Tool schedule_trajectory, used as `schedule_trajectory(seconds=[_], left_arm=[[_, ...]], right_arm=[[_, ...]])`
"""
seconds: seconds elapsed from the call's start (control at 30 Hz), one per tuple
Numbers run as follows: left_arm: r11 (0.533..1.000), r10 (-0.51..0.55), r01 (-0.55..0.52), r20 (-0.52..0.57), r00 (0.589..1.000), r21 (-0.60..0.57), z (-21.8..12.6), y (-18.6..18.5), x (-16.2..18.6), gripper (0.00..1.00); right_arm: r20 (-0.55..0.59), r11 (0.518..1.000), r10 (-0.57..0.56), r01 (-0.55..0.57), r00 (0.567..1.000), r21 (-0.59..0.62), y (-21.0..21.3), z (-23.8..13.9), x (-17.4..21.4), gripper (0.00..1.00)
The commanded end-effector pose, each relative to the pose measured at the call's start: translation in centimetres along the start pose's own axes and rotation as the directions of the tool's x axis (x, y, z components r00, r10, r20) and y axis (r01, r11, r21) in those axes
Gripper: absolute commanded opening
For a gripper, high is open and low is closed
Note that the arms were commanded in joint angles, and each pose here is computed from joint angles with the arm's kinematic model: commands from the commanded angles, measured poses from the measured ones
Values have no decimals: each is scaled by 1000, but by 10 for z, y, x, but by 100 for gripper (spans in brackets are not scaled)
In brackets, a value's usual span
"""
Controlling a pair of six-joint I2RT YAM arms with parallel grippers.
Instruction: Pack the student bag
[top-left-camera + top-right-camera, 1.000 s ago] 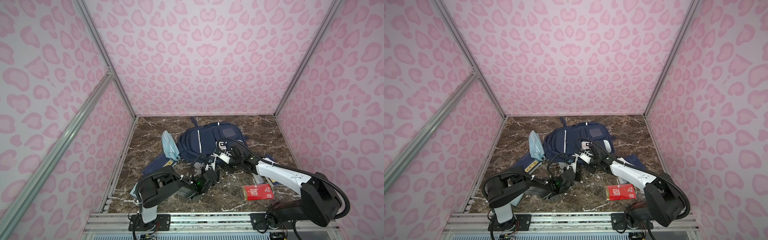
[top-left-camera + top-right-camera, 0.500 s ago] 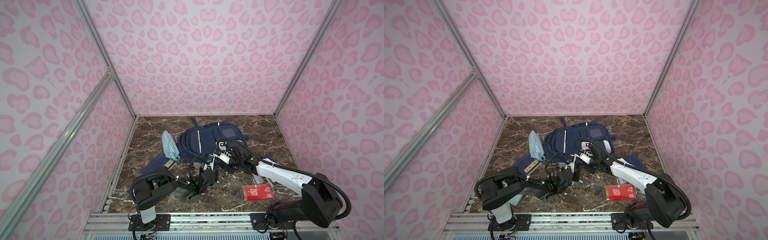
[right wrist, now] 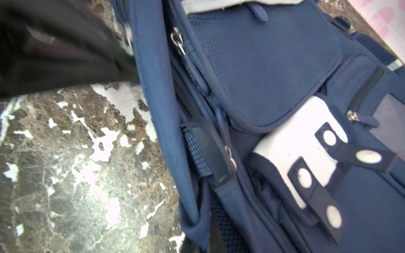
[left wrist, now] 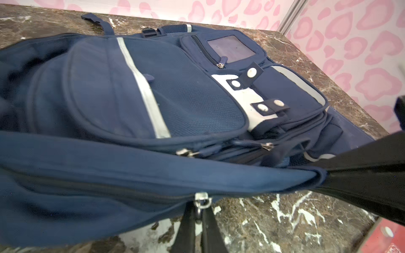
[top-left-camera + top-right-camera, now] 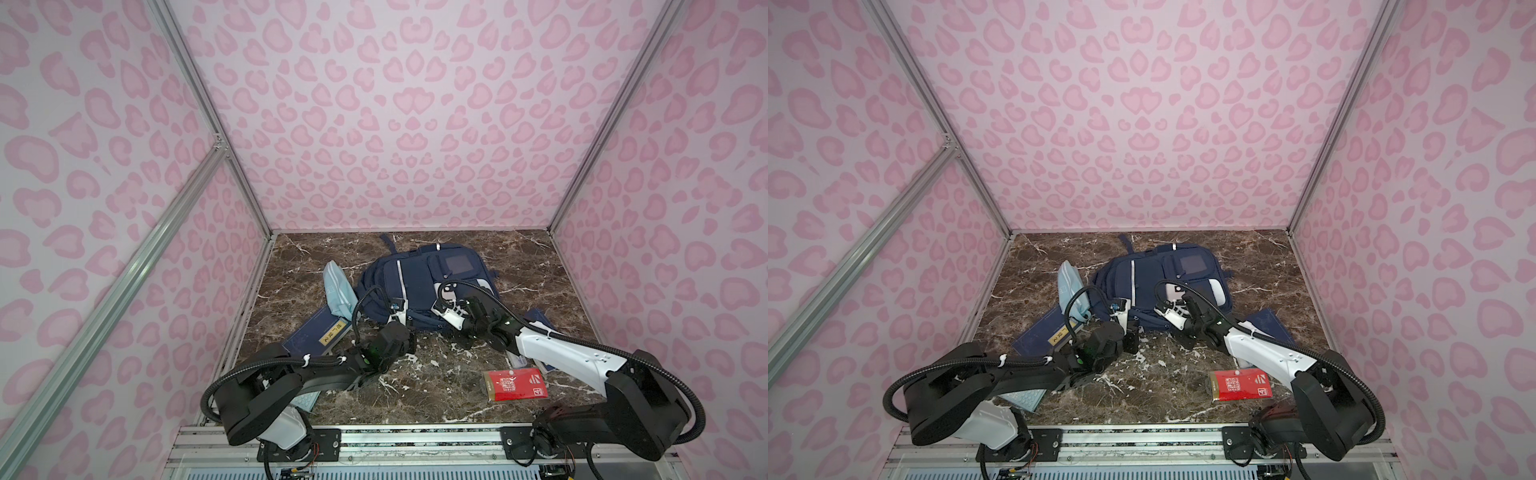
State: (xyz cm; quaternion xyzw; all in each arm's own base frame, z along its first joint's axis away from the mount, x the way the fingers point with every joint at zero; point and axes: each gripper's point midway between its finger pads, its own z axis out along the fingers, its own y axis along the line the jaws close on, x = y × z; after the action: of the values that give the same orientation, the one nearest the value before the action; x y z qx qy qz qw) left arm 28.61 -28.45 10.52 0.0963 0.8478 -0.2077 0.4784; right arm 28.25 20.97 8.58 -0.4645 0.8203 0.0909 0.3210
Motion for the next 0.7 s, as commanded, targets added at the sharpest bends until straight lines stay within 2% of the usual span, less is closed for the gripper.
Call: schedule_trajectory(seconds=[0.0, 0.13, 0.2, 0.27, 0.33, 0.37, 0.47, 0.57, 0.67], left_arm=[[999, 36, -35, -54, 998, 17, -3, 9, 4, 3], [998, 57, -55, -92, 994, 18, -1, 7, 6, 3], [997, 66, -61, -100, 993, 51, -1, -5, 8, 3], [994, 73, -63, -113, 991, 89, 0, -20, 12, 3], [990, 71, -54, -125, 990, 132, 1, -36, 13, 3], [987, 68, -48, -131, 989, 153, 1, -44, 14, 3], [981, 40, -12, -141, 989, 196, 0, -58, 14, 3], [974, 11, 21, -138, 990, 225, -2, -64, 9, 3], [969, 0, 35, -140, 990, 247, -5, -69, 6, 3]], right_arm=[[-20, 997, 21, -20, 1000, 77, -18, -3, 12, 0], [-14, 962, 75, -69, 997, 265, -67, -17, 29, 0], [13, 947, 93, -93, 996, 307, -80, -23, 29, 3], [103, 939, 107, -135, 989, 315, -80, -32, 13, 20], [223, 936, 122, -187, 967, 299, -72, -45, -4, 45], [282, 945, 113, -191, 953, 266, -62, -52, -12, 53], [403, 969, 58, -149, 913, 198, -31, -68, -33, 58], [476, 982, -27, -64, 879, 175, -1, -73, -49, 57], [496, 987, -43, -41, 867, 158, 11, -63, -53, 56]])
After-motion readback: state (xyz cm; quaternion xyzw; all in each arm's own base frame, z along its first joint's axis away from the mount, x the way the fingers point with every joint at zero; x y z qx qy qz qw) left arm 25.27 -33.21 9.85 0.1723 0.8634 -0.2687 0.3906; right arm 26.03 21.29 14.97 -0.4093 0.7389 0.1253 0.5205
